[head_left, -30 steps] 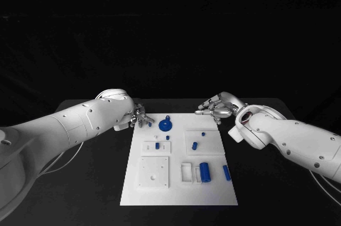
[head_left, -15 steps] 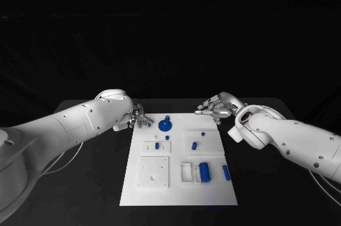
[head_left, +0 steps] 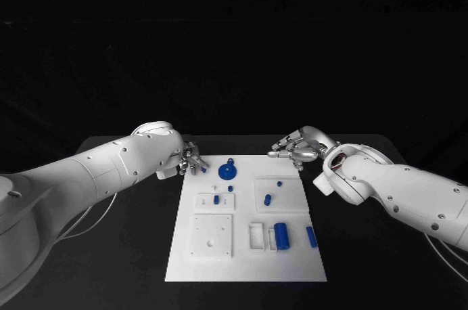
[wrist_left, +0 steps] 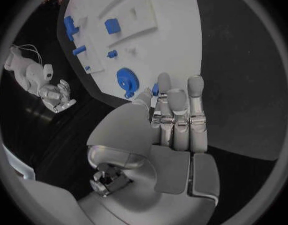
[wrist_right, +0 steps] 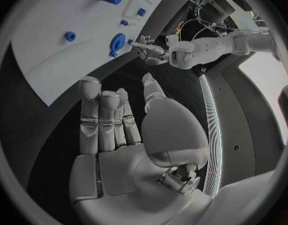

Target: Assemble the parts on the task board

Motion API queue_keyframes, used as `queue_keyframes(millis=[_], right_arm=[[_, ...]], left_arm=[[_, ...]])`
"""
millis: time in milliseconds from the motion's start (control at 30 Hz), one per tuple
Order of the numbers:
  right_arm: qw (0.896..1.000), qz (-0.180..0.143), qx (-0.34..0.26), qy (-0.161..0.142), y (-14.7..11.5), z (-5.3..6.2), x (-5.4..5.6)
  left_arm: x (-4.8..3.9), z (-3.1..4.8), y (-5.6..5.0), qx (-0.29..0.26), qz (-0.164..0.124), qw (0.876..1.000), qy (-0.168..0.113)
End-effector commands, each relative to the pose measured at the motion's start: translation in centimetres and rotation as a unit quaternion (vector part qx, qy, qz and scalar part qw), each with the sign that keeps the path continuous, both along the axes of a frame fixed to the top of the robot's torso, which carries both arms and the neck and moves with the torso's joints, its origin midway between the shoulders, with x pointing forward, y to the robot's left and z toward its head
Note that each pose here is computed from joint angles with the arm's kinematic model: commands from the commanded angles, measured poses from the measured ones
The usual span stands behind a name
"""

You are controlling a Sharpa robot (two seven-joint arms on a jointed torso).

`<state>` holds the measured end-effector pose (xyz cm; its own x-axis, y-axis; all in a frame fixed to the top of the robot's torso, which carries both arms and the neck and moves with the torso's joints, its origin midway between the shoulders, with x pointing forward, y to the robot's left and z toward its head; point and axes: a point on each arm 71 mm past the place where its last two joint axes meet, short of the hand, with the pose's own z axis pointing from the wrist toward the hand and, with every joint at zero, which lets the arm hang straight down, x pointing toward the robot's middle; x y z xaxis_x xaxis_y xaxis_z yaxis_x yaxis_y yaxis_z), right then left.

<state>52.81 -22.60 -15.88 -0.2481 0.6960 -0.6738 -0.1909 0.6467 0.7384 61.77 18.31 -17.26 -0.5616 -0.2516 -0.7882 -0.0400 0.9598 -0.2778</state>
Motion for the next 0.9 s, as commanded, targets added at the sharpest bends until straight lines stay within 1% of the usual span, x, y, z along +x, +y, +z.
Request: queue_keyframes(millis=[33,433,633,900], right_arm=[[1.000,0.003,0.000,-0.001,0.11,0.02,-0.03],[1.000,0.002,0.000,-0.001,0.07,0.02,-0.03],[1.000,0.002,0.000,-0.001,0.00,0.03,-0.04],[1.000,0.001,0.000,-0.002,-0.07,0.03,-0.03]], left_arm=[[-0.11,-0.28,-0.16,-0.022,0.003,1.000,0.012],[-0.12,-0.32,0.19,-0.022,0.010,1.000,0.015],[-0.20,-0.21,0.51,-0.018,0.041,0.999,0.003],[-0.62,-0.15,0.67,-0.017,0.065,0.998,-0.005]])
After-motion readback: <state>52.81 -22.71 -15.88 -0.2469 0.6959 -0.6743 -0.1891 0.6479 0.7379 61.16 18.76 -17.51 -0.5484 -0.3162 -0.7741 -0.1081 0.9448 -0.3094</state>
